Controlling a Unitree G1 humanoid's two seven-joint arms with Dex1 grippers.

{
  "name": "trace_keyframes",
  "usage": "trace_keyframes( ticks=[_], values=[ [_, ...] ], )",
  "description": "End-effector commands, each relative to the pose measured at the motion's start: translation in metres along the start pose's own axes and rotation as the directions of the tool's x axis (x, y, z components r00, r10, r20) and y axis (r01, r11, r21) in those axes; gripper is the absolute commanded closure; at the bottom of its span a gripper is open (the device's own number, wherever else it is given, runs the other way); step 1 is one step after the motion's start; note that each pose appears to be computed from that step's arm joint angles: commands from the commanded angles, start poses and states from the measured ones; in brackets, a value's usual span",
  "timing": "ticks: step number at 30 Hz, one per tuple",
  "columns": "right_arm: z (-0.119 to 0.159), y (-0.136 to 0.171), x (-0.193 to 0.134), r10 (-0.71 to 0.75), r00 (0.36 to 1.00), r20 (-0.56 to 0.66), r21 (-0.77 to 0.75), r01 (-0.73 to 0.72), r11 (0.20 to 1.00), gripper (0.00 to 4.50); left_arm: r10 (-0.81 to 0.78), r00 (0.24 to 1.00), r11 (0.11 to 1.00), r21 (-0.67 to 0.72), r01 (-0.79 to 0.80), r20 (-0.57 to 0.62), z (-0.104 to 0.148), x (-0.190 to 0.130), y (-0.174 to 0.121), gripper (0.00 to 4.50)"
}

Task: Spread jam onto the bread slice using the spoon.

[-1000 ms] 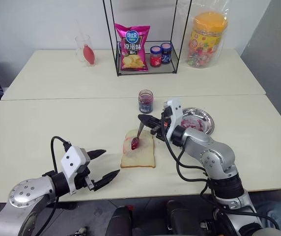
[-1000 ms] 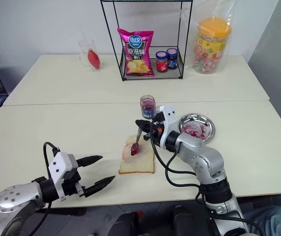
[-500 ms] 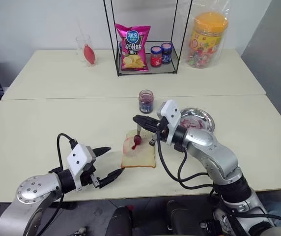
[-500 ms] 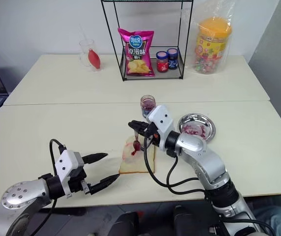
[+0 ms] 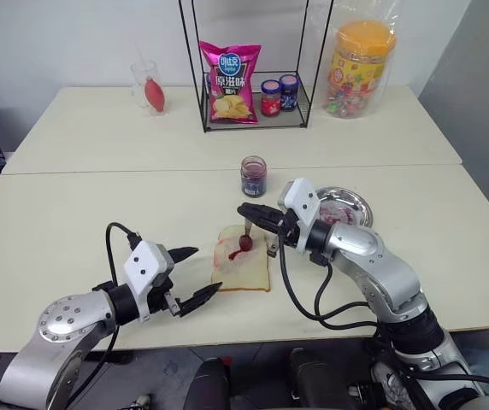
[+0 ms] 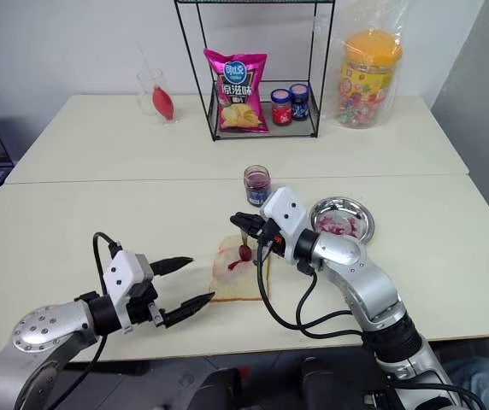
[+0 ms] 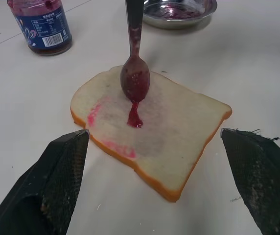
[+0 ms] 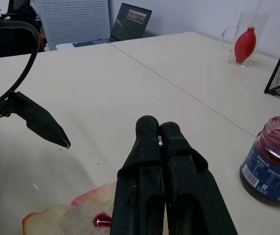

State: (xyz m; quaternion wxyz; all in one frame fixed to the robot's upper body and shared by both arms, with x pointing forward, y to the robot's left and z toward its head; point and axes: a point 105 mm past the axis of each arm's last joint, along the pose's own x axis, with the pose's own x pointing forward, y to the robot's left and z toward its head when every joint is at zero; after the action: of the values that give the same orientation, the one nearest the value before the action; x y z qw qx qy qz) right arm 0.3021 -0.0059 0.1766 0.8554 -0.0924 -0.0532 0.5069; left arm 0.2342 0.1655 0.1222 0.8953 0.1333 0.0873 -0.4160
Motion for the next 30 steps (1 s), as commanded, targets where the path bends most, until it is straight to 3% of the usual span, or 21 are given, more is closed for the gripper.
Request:
trace_keyframes(
  ticks=[1,7,12,15,22,30],
  values=[
    [0.025,-0.006,-0.007,-0.015,0.997,0.076,-0.037,0.018,0.999,4.48,-0.012,1.0,0.999,0.03,0.011,0.028,0.01,0.001,-0.003,0.0],
    [0.038,-0.012,-0.013,-0.038,0.994,0.104,0.041,0.034,0.999,4.48,0.012,0.999,0.999,0.032,-0.014,0.042,0.012,-0.001,0.001,0.0],
    [0.031,-0.018,-0.013,-0.094,0.99,0.103,0.461,0.036,0.887,4.48,0.02,0.998,0.999,0.036,-0.022,0.059,0.012,-0.01,0.003,0.0],
    [0.02,-0.018,-0.009,-0.107,0.991,0.077,0.61,0.038,0.791,4.48,0.024,0.998,0.999,0.043,-0.027,0.061,0.011,-0.014,0.005,0.0],
    [-0.001,-0.022,0.003,-0.161,0.987,0.028,0.74,0.087,0.667,4.48,0.027,1.0,0.999,0.03,-0.027,0.006,-0.003,-0.025,0.006,0.0],
    [-0.019,-0.018,0.019,-0.155,0.988,-0.01,0.761,0.108,0.639,4.48,0.016,1.0,0.999,0.036,-0.016,0.001,-0.006,-0.026,0.004,0.0]
  ],
)
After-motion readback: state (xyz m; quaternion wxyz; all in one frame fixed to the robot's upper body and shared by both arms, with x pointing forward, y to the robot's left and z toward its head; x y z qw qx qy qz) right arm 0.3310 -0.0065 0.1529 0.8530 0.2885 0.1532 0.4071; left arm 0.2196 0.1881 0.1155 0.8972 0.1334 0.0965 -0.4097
